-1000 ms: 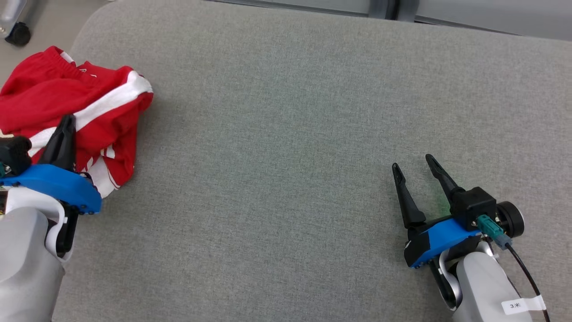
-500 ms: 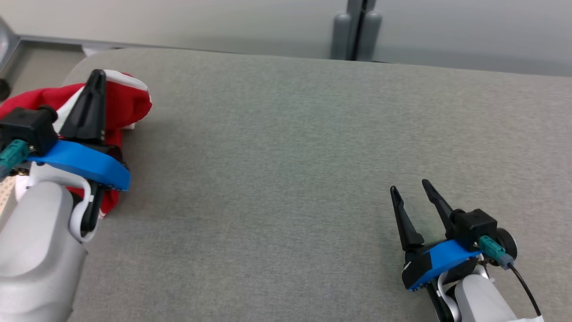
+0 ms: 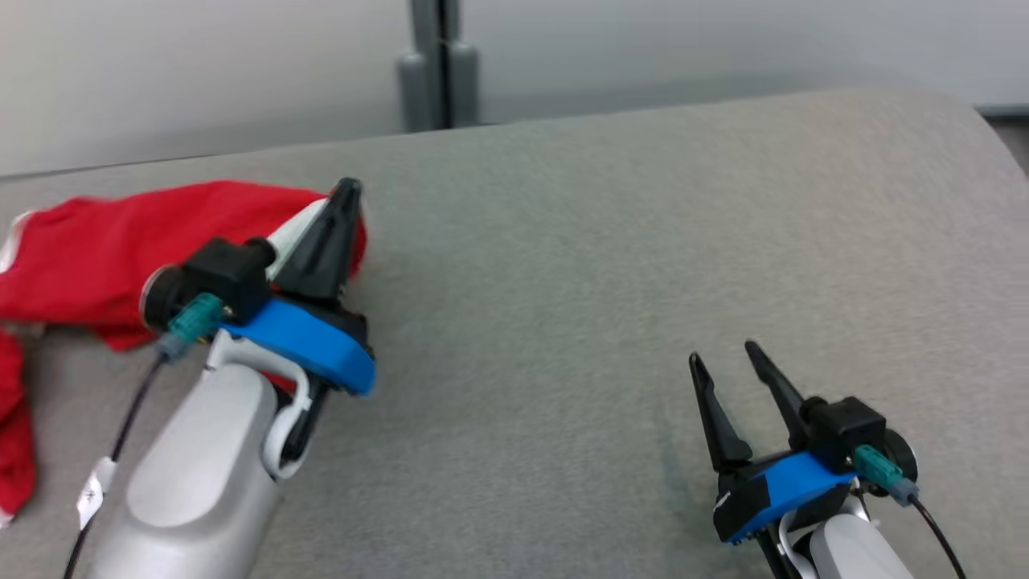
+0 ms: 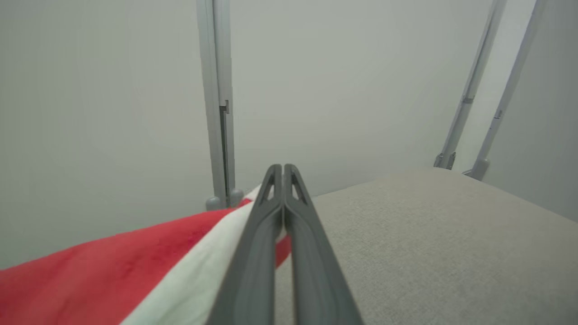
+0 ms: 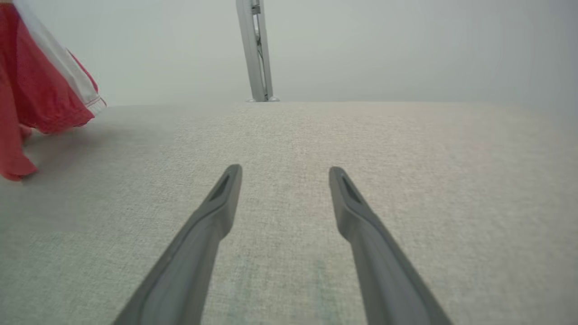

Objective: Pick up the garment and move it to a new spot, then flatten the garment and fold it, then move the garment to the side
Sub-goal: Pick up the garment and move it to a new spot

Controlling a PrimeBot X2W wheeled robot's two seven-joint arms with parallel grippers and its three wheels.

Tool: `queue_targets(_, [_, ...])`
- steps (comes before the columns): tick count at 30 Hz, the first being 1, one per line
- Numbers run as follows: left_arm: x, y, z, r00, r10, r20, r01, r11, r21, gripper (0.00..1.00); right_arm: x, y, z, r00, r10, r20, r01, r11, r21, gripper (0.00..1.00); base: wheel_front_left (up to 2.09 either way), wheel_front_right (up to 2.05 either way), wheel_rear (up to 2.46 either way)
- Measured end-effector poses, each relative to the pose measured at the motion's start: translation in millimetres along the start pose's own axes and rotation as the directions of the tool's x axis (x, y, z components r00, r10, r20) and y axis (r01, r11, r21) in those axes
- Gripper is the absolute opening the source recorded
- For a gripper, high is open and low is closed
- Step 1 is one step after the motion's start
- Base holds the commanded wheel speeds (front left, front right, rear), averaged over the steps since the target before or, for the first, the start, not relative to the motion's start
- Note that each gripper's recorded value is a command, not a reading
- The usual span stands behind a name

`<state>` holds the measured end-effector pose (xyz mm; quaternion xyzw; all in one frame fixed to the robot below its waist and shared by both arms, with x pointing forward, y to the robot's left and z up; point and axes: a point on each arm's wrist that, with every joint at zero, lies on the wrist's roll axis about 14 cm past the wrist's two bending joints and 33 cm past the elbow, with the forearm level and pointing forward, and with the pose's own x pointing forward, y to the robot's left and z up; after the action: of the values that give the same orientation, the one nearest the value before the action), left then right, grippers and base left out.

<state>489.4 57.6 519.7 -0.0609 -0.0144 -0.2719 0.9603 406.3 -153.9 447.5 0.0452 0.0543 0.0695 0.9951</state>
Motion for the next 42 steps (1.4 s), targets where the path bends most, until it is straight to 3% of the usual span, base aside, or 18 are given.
queue_targets(6, [25.6,-80.4,-8.8,0.98,-0.201,0.004,0.201,0.979,-0.041,0.0,-31.0,-31.1,3.1,0.994,-0.105,0.007,0.105,0.994,-0.003,1.0,0.0,0.0,0.0])
queue_targets(13, [33.7,-170.2,-0.5,0.912,-0.409,0.043,0.411,0.91,-0.061,0.0,-60.7,-52.0,11.1,0.982,-0.188,0.033,0.188,0.982,0.003,1.0,0.0,0.0,0.0])
queue_targets(20, [27.7,-215.1,4.4,0.86,-0.505,0.069,0.509,0.857,-0.079,0.0,-69.4,-57.6,13.6,0.976,-0.212,0.043,0.212,0.977,0.006,1.0,0.0,0.0,0.0])
queue_targets(21, [27.8,-213.8,4.2,0.862,-0.502,0.069,0.506,0.859,-0.078,0.0,-68.6,-57.4,13.3,0.976,-0.212,0.042,0.211,0.977,0.007,1.0,0.0,0.0,0.0])
queue_targets(22, [28.0,-209.8,3.6,0.868,-0.493,0.067,0.497,0.865,-0.074,0.08,-67.4,-56.7,13.2,0.977,-0.208,0.042,0.208,0.978,0.009,1.0,0.0,0.0,0.0])
queue_targets(23, [27.6,-204.3,0.7,0.875,-0.48,0.059,0.483,0.872,-0.072,0.68,-66.1,-56.0,13.2,0.978,-0.206,0.042,0.205,0.979,0.01,1.0,0.0,0.0,0.0])
queue_targets(24, [25.7,-196.9,-5.7,0.886,-0.462,0.04,0.464,0.883,-0.075,1.0,-64.4,-54.6,13.5,0.979,-0.2,0.043,0.2,0.98,0.011,1.0,0.0,0.0,0.0])
queue_targets(29, [19.0,-149.6,-20.2,0.941,-0.338,-0.008,0.337,0.94,-0.062,1.0,-53.6,-44.0,14.0,0.986,-0.162,0.046,0.161,0.987,0.014,1.0,0.0,0.0,0.0])
queue_targets(34, [-2.5,-89.2,-33.9,0.989,-0.142,-0.052,0.138,0.988,-0.065,1.0,-42.5,-30.0,16.2,0.992,-0.113,0.053,0.112,0.994,0.012,1.0,0.0,0.0,0.0])
queue_targets(38, [-31.7,-43.0,-42.5,0.996,0.013,-0.083,-0.017,0.999,-0.051,1.0,-34.3,-18.9,18.9,0.995,-0.074,0.06,0.074,0.997,0.003,1.0,0.0,0.0,0.0])
queue_targets(42, [-64.9,-6.3,-44.8,0.983,0.158,-0.09,-0.163,0.985,-0.05,1.0,-28.9,-11.5,23.2,0.996,-0.049,0.071,0.05,0.999,-0.003,1.0,0.0,0.0,0.0])
